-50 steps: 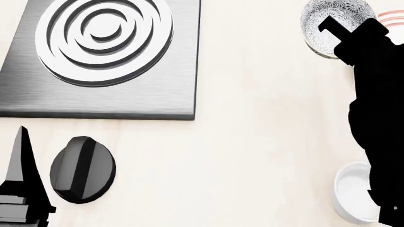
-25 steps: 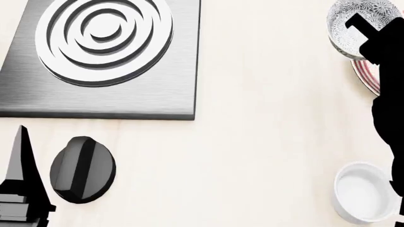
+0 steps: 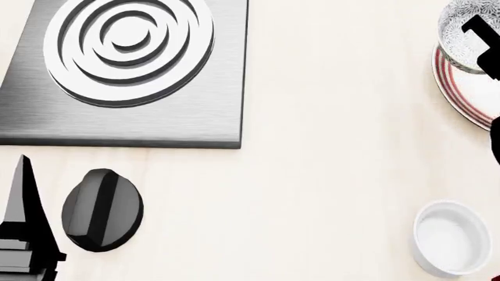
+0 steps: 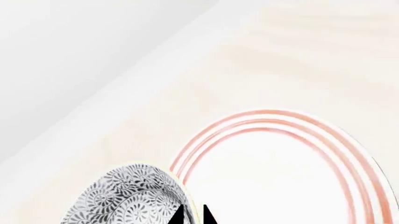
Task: Pick the akita bowl next to the ramekin and place it on the plate.
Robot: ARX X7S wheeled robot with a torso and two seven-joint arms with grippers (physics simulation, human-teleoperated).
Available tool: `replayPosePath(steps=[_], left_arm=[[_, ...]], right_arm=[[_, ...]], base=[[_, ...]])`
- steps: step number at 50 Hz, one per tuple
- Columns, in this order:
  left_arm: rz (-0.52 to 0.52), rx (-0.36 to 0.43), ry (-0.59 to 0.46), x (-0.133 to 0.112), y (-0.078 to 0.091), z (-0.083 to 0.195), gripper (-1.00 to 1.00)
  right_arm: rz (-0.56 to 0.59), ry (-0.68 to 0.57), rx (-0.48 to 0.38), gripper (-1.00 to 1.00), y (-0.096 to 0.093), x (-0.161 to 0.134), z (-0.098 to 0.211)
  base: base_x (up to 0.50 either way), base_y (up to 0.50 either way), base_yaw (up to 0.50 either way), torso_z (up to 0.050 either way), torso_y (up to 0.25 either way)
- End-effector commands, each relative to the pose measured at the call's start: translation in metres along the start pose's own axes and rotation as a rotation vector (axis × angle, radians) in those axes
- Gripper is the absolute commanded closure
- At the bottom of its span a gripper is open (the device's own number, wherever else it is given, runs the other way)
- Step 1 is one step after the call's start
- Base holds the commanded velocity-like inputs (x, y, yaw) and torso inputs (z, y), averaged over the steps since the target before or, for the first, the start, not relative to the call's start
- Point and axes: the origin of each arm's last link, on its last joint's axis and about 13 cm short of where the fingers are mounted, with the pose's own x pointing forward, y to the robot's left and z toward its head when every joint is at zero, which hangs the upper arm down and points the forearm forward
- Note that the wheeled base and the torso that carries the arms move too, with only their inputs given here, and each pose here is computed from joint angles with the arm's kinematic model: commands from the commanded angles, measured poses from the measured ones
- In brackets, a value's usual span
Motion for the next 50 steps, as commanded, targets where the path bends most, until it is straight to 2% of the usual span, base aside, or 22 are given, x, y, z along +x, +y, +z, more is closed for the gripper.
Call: replayPosePath(steps=[1, 21, 30, 39, 40, 43, 50], left_arm=[[0.0, 0.002, -0.019, 0.001, 0.002, 0.002, -1.0], [0.002, 0.015, -0.01, 0.003, 0.001, -0.002, -1.0], [0.001, 0.013, -0.009, 0.004, 0.001, -0.002, -1.0], [0.0, 0.012, -0.006, 0.004, 0.002, -0.003, -1.0], [0.002, 0.013, -0.006, 0.004, 0.002, -0.003, -1.0], [0.005, 0.014, -0.004, 0.005, 0.003, -0.003, -1.0], [0.007, 0.012, -0.003, 0.005, 0.003, -0.004, -1.0]], right_arm=[[0.0, -0.022, 0.002, 1.0, 0.0, 0.006, 0.012], [-0.051, 0.002, -0.001, 1.0, -0.007, 0.028, 0.017], [-0.042, 0.003, -0.002, 1.0, 0.0, 0.036, 0.025], [-0.084, 0.001, -0.003, 1.0, -0.004, 0.037, 0.027], [-0.079, -0.003, 0.034, 1.0, -0.005, 0.037, 0.027], [-0.098, -0.01, 0.038, 1.0, -0.009, 0.037, 0.03], [-0.105, -0.02, 0.019, 1.0, -0.008, 0.036, 0.038]], base=[[0.0, 0.0, 0.0, 0.0, 0.0], [0.0, 0.0, 0.0, 0.0, 0.0], [0.0, 0.0, 0.0, 0.0, 0.0], [0.0, 0.0, 0.0, 0.0, 0.001], [0.0, 0.0, 0.0, 0.0, 0.0], [0.0, 0.0, 0.0, 0.0, 0.0], [0.0, 0.0, 0.0, 0.0, 0.0]])
